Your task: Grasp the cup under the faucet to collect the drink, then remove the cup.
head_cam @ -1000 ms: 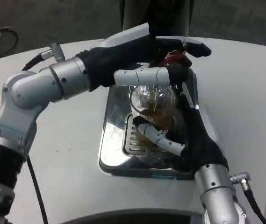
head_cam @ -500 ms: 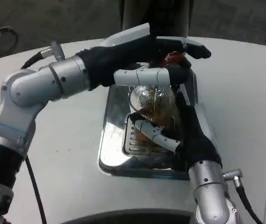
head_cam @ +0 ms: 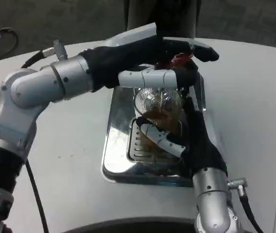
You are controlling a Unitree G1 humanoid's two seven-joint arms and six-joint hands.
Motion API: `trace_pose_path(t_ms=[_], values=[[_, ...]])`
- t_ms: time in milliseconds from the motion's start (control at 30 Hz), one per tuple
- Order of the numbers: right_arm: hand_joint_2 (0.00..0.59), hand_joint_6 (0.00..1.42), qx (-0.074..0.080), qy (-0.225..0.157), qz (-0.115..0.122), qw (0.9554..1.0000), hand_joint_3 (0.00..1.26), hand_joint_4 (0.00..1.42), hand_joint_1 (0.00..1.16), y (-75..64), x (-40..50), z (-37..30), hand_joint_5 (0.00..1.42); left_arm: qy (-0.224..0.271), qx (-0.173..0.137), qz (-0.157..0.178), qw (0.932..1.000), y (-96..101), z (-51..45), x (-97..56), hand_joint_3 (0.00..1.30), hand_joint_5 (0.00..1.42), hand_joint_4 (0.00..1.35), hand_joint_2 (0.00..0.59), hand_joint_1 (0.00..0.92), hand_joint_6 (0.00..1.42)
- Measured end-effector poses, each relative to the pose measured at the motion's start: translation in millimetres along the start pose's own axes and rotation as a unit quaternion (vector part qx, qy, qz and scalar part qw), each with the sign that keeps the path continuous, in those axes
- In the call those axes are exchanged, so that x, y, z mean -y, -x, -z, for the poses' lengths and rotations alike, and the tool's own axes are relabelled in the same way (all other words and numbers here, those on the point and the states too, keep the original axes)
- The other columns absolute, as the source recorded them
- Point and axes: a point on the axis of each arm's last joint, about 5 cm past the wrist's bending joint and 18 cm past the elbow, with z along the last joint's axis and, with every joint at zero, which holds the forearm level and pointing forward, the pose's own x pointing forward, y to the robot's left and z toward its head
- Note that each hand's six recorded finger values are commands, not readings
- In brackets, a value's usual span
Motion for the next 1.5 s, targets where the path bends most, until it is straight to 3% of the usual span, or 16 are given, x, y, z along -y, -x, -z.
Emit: trace_pose_path(t_ms=[167,367,600,767,1133,1500], values=[[0.221,0.00,-0.001,-0.005,0.004,1.0000,0.00,0.09,0.68,-0.2,-5.1,-0.6,0.12,0.000,-0.001,0.000,1.0000,-0.1,0.2,-0.3,0.25,0.25,0.17,0.000,0.000,0.15],[0.221,0.00,-0.010,0.003,0.009,0.9999,0.00,0.12,0.68,-1.3,-10.4,4.7,0.16,-0.004,-0.001,0.001,1.0000,0.3,0.2,-1.1,0.25,0.25,0.17,0.000,0.000,0.15],[0.226,0.02,-0.006,0.008,0.021,0.9997,0.05,0.17,0.69,-4.9,-16.1,7.0,0.20,-0.008,-0.003,0.001,1.0000,2.1,0.7,-2.6,0.25,0.25,0.17,0.001,0.000,0.15],[0.226,0.06,-0.004,0.000,0.029,0.9996,0.12,0.21,0.69,-4.5,-18.7,7.9,0.23,-0.012,-0.004,0.001,0.9999,3.6,1.2,-3.2,0.25,0.25,0.17,0.000,0.000,0.15],[0.250,0.21,-0.001,-0.019,0.062,0.9979,0.39,0.46,0.77,-3.6,-21.5,10.2,0.39,-0.017,-0.005,0.000,0.9998,6.7,2.1,-4.6,0.26,0.25,0.18,0.000,0.000,0.15],[0.246,0.30,0.002,-0.027,0.071,0.9971,0.54,0.64,0.78,-3.5,-21.8,9.6,0.56,-0.013,0.000,-0.014,0.9998,12.4,4.4,-2.3,0.20,0.31,0.19,0.000,0.000,0.18]])
